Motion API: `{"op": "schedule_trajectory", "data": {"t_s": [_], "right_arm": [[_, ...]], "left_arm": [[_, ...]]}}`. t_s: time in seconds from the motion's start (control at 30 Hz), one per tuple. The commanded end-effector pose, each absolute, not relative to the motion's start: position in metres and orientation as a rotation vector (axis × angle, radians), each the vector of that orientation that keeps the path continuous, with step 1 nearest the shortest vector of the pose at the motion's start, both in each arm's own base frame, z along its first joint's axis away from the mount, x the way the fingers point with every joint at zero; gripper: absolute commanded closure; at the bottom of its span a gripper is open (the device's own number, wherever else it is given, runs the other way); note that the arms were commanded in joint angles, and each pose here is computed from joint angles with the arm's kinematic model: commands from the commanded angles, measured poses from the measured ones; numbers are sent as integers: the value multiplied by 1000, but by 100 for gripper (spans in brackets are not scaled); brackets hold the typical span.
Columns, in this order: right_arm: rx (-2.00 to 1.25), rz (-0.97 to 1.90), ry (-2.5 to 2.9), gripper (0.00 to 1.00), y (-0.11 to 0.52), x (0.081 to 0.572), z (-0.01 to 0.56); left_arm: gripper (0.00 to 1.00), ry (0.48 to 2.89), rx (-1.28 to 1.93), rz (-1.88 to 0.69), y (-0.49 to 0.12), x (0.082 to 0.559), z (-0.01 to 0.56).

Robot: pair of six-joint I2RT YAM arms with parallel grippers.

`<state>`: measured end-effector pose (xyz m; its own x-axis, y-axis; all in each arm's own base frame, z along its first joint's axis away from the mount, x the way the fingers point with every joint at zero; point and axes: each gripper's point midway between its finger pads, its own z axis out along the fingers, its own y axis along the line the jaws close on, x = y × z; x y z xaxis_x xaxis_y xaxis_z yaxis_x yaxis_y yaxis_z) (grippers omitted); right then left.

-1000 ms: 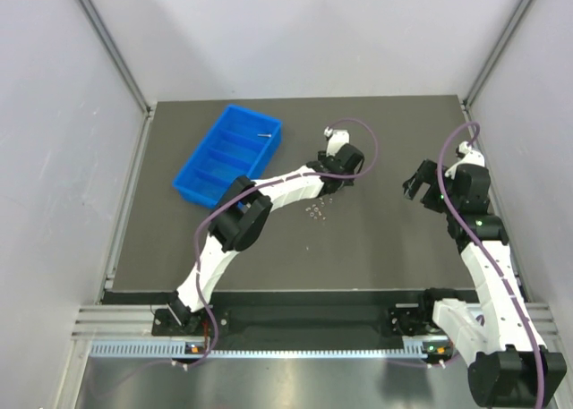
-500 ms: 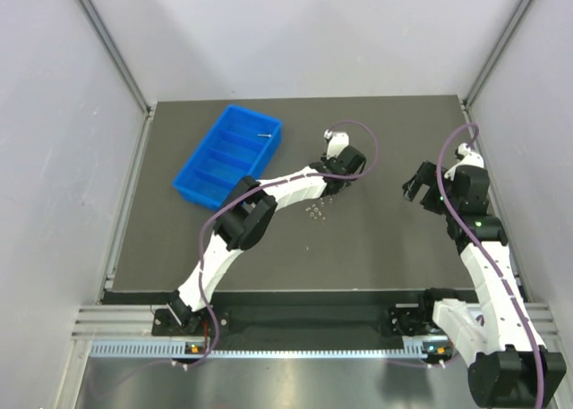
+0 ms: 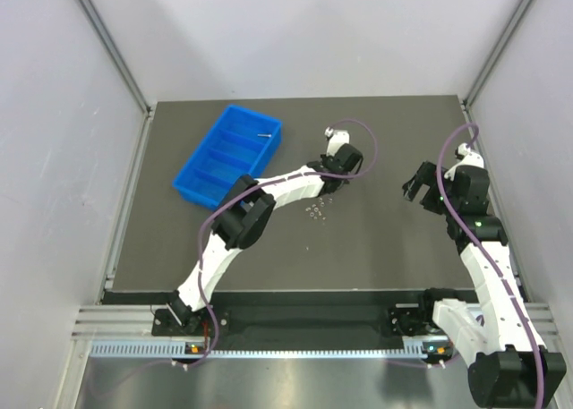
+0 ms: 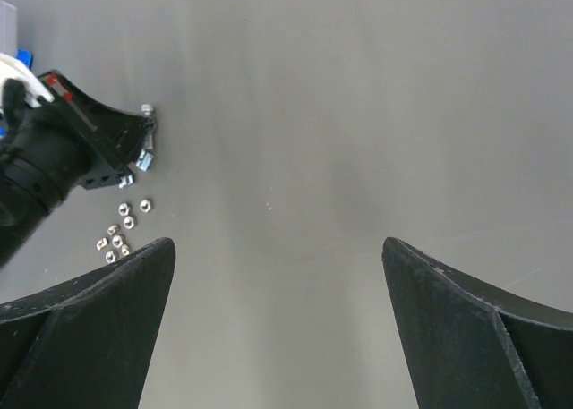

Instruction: Sort the screws and nuts into containers

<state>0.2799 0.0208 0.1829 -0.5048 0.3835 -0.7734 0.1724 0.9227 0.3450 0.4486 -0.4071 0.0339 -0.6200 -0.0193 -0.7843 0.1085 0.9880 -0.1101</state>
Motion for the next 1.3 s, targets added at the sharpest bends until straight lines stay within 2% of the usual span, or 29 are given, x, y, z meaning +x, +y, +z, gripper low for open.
{"op": "schedule_trajectory", "data": {"t_s": [0.0,0.13,0.23,0.33,0.53,0.73,0.97,1.03,1.07,1.17,1.27], "right_arm": [[383,279,2081,0,22,281,192],[387,290,2078,0,24,283,192],[387,298,2082,0,25,284,191],[389,307,2084,0,26,285,190],[393,319,2089,0,28,289,189],[387,332,2084,0,30,292,196],[381,310,2057,0,26,290,203],[379,307,2065,0,26,289,201],[381,304,2066,0,25,289,201],[389,293,2075,0,24,288,200],[404,281,2067,0,21,286,200]], "left_arm": [[100,2112,0,-332,-404,471,111],[100,1984,-195,-518,-371,499,193],[100,1881,-341,-561,-324,525,233],[100,1809,-494,-498,-265,550,249],[100,1759,-675,-381,-180,594,227],[100,1781,-790,-356,-152,606,180],[99,1771,-829,-317,-140,608,163],[94,1779,-830,-302,-139,607,161],[79,1779,-830,-300,-139,607,161],[42,1786,-779,-322,-143,604,175],[32,1808,-702,-344,-153,592,197]]}}
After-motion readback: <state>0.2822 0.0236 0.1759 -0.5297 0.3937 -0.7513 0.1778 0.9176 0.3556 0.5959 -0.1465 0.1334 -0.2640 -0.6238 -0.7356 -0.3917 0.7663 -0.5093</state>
